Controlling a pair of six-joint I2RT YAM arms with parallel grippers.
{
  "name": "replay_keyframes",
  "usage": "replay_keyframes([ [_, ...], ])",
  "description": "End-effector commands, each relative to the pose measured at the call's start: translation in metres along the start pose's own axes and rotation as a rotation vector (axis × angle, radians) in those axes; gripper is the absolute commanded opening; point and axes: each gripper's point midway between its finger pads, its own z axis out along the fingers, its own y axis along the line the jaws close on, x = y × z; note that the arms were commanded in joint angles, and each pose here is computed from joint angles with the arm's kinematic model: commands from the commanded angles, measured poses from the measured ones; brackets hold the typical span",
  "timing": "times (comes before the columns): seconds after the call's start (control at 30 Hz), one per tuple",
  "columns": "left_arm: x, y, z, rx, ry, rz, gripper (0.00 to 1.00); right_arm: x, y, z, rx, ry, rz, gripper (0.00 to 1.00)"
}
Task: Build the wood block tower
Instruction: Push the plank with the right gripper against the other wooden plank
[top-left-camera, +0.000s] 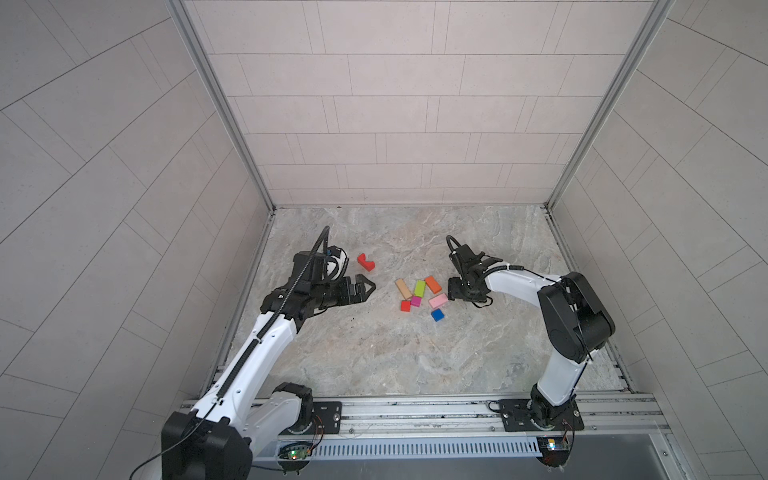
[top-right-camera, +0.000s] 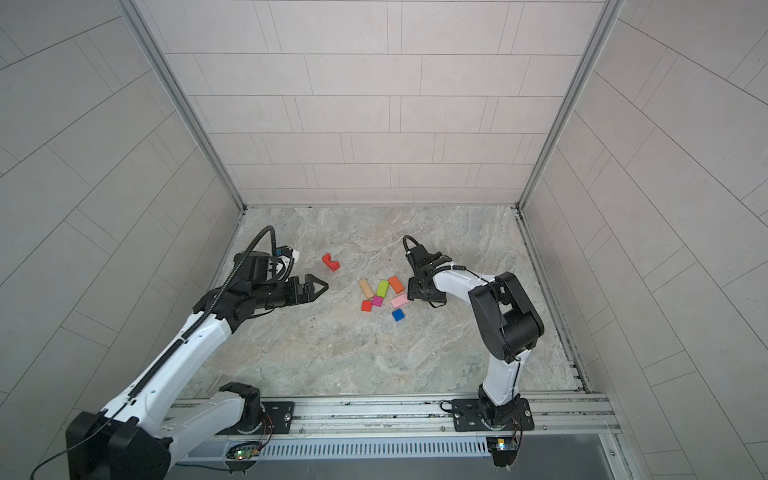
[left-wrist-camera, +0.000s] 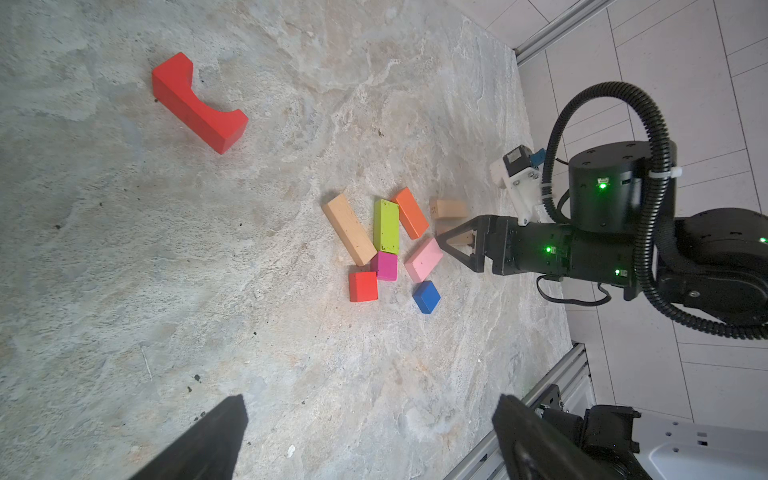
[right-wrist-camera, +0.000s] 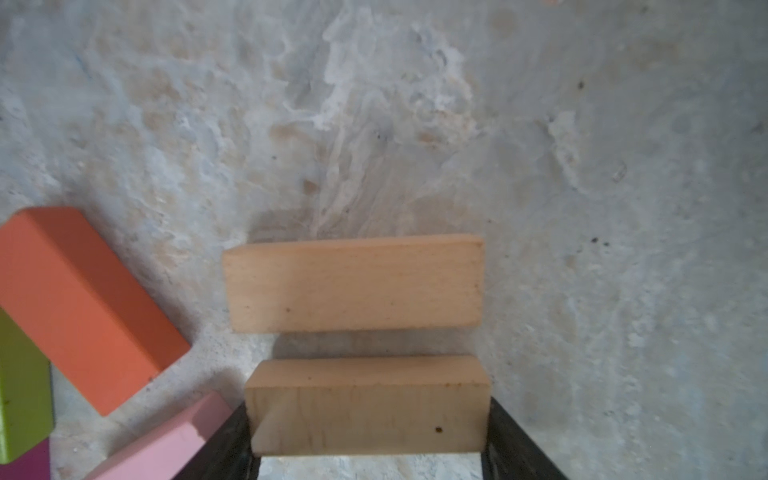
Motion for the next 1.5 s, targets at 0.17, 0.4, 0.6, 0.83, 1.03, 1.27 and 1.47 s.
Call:
replay_keyframes([
  [0.17,0.002,0.003,0.001,-0.006,0.000,0.000,1.00,0.003,-0.004,0.011,0.047,0.040,0.019,0.58],
  [0.4,0.001,0.002,0.001,-0.005,-0.001,0.001,1.00,0.002,-0.009,0.009,0.086,0.053,-0.016,0.59],
  [0.6,0.002,0.002,0.001,-0.004,-0.003,0.002,1.00,0.002,-0.010,0.011,0.099,0.065,-0.043,0.61],
  [0.83,0.002,0.002,0.001,-0.005,-0.002,0.003,1.00,0.001,-0.008,0.013,0.094,0.071,-0.047,0.62],
  [1.03,0.002,0.003,0.001,-0.006,-0.001,0.002,1.00,0.000,-0.008,0.015,0.097,0.073,-0.042,0.63],
  [1.27,0.001,0.001,0.000,-0.002,-0.005,0.003,1.00,-0.003,-0.011,0.015,0.111,0.063,-0.030,0.63],
  [1.47,0.001,0.001,0.000,-0.003,-0.005,0.004,1.00,-0.004,-0.013,0.016,0.115,0.057,-0.014,0.63],
])
